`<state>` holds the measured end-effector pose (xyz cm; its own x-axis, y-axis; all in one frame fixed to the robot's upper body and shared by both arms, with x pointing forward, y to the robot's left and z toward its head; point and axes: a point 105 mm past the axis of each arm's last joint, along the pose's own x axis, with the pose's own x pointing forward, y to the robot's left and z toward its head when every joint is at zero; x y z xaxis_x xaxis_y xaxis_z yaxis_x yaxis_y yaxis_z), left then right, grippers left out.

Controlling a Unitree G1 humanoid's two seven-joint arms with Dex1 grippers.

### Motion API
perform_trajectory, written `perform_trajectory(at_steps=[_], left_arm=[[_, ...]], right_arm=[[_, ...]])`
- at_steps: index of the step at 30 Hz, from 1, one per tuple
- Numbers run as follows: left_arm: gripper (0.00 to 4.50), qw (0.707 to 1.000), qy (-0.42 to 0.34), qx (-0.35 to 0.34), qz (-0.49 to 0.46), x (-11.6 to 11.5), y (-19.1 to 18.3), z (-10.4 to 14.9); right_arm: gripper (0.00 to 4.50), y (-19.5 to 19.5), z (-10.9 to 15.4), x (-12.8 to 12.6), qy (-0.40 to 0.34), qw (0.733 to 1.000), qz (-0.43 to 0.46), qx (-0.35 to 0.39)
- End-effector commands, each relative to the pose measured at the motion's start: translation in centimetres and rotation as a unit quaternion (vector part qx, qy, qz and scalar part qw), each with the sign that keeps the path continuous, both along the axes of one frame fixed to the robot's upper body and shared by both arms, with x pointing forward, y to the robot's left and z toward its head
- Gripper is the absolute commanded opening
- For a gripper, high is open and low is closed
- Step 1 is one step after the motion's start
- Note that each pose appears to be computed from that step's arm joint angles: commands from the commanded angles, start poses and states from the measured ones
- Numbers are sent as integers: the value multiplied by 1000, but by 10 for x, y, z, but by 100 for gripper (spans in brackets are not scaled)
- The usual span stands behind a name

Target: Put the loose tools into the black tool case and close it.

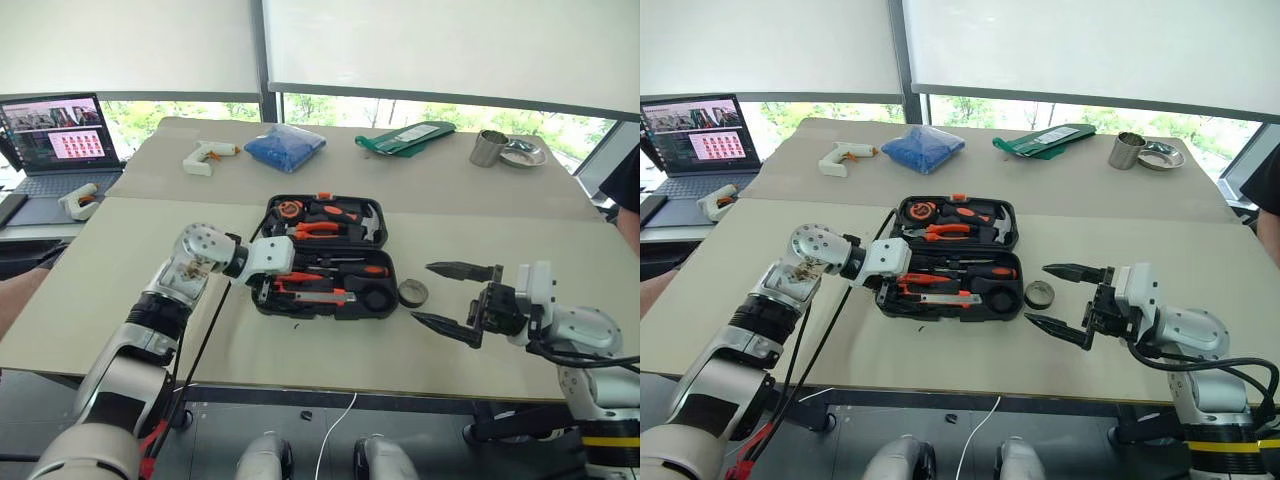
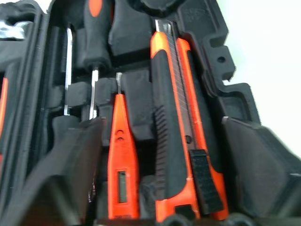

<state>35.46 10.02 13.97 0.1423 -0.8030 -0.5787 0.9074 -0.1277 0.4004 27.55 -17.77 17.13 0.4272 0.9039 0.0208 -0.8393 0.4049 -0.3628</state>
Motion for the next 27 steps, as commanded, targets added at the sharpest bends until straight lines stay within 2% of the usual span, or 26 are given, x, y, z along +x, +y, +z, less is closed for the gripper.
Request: perform_trajectory(at_steps=[1,5,8,10,18,27], left_arm=[[446,998,-12,-55,-14,-1,-7,15],[446,986,3,-167,-16,1,-10,45],[375,984,21,-178,-18,-5,-2,39],[292,984,14,-176,-4,-2,-2,30],[6,986,39,-159,23,-4,-25,-9],[6,986,64,-108,112,7,-15,-40]], right_arm=[[450,1,7,0,-21,1000,1,4],[450,1,6,2,-19,1000,0,6],[450,-3,7,3,-15,999,-19,24],[450,-3,5,2,-13,999,-24,27],[450,-2,-1,-1,-9,999,-27,29],[450,-3,-5,-3,-5,999,-27,29]])
